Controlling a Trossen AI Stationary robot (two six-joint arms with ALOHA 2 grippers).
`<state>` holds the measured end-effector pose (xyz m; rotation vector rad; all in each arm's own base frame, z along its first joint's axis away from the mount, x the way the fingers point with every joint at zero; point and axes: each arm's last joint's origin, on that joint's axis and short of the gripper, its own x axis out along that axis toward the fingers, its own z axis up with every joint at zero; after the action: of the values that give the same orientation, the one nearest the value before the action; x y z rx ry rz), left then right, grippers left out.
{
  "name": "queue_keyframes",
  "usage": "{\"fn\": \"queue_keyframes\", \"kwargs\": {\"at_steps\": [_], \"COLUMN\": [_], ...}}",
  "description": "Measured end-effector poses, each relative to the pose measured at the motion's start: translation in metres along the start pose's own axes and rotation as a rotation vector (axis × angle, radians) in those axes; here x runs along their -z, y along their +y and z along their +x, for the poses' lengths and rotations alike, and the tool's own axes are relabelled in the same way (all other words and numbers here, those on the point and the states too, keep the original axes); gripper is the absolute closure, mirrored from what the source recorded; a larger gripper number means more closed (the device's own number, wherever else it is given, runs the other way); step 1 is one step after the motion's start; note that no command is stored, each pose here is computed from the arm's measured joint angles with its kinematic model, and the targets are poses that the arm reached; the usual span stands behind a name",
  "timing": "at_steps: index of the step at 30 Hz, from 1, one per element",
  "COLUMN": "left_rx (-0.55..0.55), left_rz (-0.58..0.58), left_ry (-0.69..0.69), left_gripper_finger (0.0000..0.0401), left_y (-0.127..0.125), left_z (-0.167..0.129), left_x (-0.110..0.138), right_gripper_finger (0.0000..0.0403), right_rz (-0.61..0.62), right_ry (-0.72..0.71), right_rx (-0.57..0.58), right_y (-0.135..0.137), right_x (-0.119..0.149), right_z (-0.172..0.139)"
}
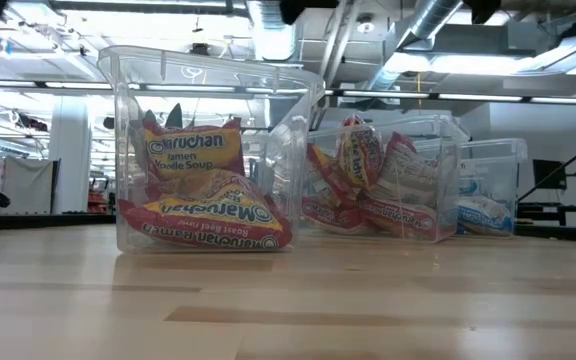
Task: Sort Maruchan noodles
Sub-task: Return to Home Position
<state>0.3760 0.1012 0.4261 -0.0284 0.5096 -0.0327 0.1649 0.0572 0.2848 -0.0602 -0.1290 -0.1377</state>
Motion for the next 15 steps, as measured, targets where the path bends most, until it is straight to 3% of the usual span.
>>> {"fn": "queue_keyframes", "kwargs": {"at_steps": [5,15], "left_rx": [-0.012,0.05], "left_rz": [0.028,-0.003], "left_ry": [-0.132,-0.562], "left_gripper_finger": [0.0286,0.0288], "left_y": [-0.027,-0.058], "left_z": [-0.017,-0.066], "left_x": [0.046,0.189], "right_gripper_finger": [0.014,0.014], "right_rz": [0.0,-0.004], "right_ry": [0.018,0.015], "right_rx": [-0.014,0.012], "right_y": [0.002,-0.002], "right_x": [0.002,0.002], "right_z": [-0.001,0.001]}}
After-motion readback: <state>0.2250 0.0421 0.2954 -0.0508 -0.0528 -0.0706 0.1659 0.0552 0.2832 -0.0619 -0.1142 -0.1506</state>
